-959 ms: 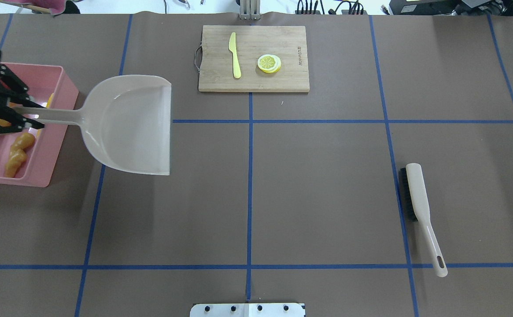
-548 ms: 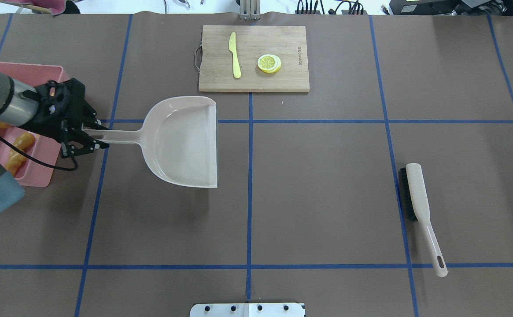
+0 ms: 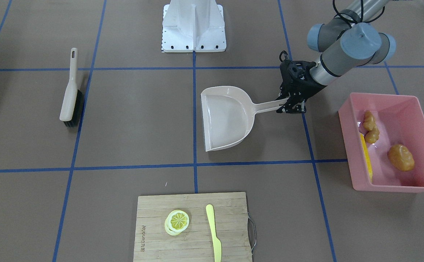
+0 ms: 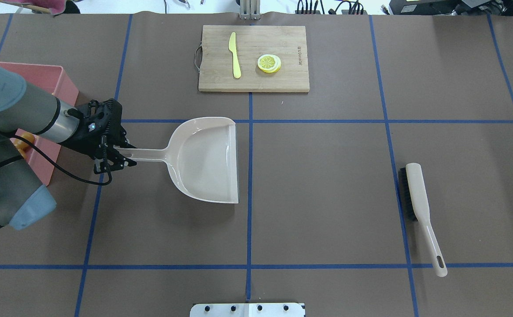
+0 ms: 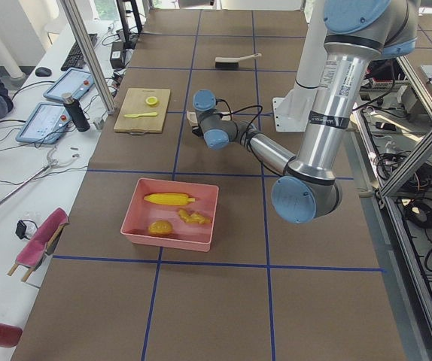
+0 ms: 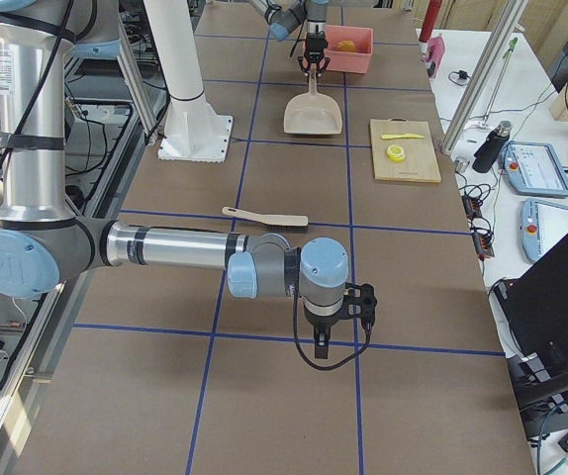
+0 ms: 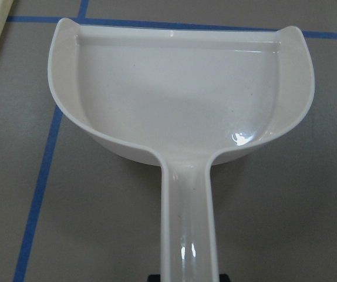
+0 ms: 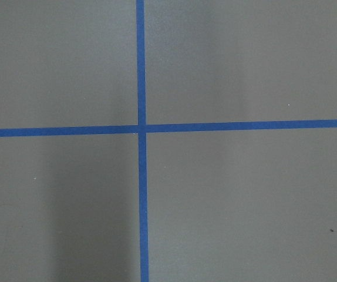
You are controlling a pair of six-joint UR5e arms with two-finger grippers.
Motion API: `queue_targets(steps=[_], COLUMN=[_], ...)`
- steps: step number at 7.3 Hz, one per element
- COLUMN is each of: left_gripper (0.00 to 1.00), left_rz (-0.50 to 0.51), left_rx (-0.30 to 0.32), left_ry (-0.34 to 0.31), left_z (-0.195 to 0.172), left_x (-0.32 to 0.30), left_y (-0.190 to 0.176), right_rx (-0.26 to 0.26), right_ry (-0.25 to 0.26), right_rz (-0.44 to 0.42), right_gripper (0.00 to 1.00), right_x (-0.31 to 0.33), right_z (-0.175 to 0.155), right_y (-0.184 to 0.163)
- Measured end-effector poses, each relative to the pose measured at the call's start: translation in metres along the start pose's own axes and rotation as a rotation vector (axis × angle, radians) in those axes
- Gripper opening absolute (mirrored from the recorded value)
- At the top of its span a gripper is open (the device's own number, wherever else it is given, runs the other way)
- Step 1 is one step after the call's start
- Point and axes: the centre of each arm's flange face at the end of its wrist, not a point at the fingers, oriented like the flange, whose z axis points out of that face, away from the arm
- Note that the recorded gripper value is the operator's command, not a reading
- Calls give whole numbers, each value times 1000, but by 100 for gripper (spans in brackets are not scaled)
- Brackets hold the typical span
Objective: Sweep and dump trash into bin
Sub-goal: 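Lower the empty dustpan back onto the table with the left gripper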
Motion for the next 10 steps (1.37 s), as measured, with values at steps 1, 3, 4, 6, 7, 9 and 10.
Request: queue_targets(steps=[1,3,4,6,7,9,10], left_gripper=[0,0,9,18,24,99,99], left_rz=[2,7,8,14,18,28,34], left_rx=[-1,-4,-5,-9,-16,-24,-17], left_ry=[1,-3,-7,-24,-33,-61,-68], left_z=[3,5,5,8,13,20,19], left_x=[0,0,0,0,2,4,4], left_y=[-1,-2,-2,-3,-3,-5,-7], right_rx=[0,4,4,4,4,4,4], right_ry=[0,0,0,1,1,0,0], right_rz=[0,-3,-4,-4,-4,-4,-4], right_gripper=[100,100,100,100,100,100,100], right_x=[0,0,1,1,2,2,1], right_z=[0,0,1,1,1,2,2], right_y=[0,0,0,0,0,0,0])
